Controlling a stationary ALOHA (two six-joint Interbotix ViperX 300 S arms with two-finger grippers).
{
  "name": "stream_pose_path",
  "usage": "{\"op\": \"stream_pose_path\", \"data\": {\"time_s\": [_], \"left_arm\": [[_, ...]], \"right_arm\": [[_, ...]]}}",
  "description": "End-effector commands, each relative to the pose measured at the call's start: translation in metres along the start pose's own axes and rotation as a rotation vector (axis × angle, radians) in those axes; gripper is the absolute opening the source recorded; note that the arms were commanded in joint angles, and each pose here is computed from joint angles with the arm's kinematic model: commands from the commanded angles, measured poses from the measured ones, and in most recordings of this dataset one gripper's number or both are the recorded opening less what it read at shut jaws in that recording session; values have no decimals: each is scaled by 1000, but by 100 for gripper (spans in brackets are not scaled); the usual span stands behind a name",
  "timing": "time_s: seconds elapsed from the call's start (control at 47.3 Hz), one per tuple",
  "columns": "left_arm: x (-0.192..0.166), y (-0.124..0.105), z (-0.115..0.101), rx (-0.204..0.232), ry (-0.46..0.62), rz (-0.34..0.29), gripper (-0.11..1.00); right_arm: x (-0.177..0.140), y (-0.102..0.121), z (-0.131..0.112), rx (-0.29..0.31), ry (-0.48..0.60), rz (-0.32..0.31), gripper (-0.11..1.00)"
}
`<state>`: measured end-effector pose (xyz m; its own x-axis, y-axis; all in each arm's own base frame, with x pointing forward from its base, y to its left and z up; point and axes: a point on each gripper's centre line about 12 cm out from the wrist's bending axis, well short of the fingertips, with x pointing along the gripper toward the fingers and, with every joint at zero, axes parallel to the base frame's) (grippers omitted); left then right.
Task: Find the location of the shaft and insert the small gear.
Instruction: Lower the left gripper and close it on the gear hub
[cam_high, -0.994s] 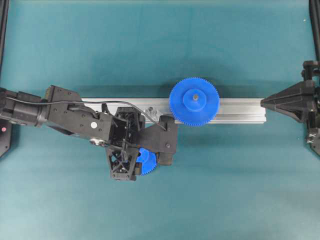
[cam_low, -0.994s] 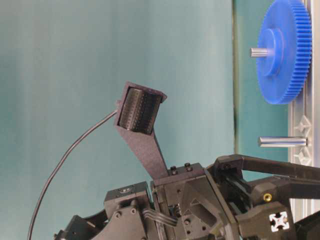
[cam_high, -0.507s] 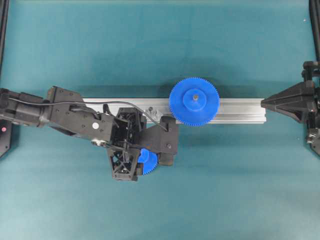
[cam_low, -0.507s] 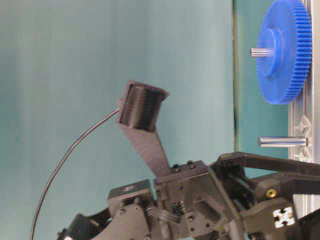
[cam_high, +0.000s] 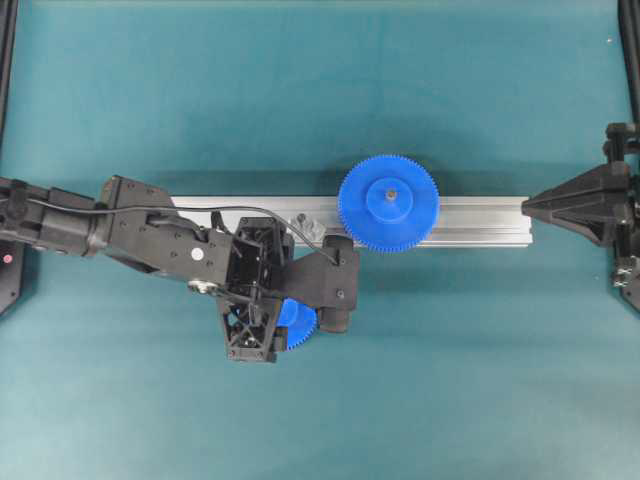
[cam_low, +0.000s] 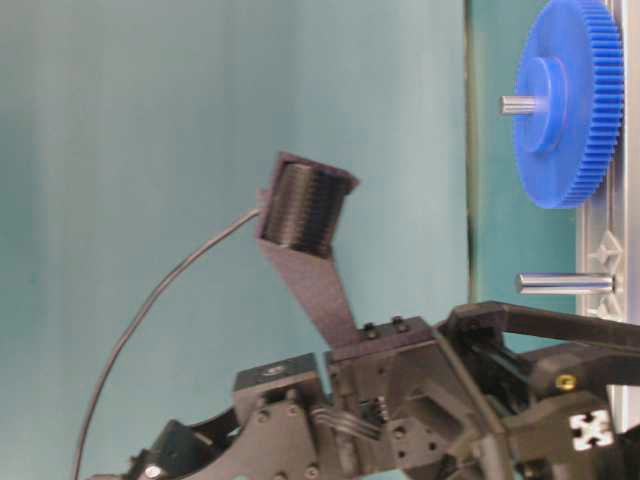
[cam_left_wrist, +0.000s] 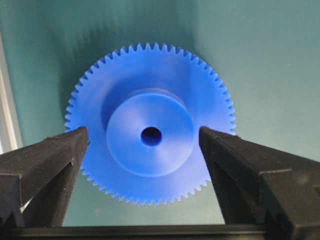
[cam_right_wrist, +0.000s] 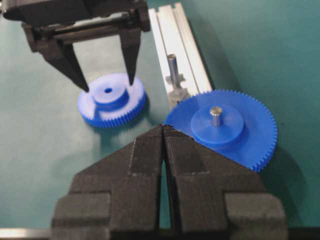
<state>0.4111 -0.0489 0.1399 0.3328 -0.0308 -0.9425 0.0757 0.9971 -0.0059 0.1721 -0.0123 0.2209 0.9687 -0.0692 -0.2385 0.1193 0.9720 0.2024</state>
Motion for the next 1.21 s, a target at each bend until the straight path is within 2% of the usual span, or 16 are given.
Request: {"op": "stream_pose_path", "data": {"time_s": [0.0,1.184], "left_arm": [[-8,-2,7,6,-31,-3,93],[12,-2,2,2,3,-2,93]], "right_arm": [[1,0,4,13,-10,-1,1],[1,0,3,13,-8,-2,1]]}}
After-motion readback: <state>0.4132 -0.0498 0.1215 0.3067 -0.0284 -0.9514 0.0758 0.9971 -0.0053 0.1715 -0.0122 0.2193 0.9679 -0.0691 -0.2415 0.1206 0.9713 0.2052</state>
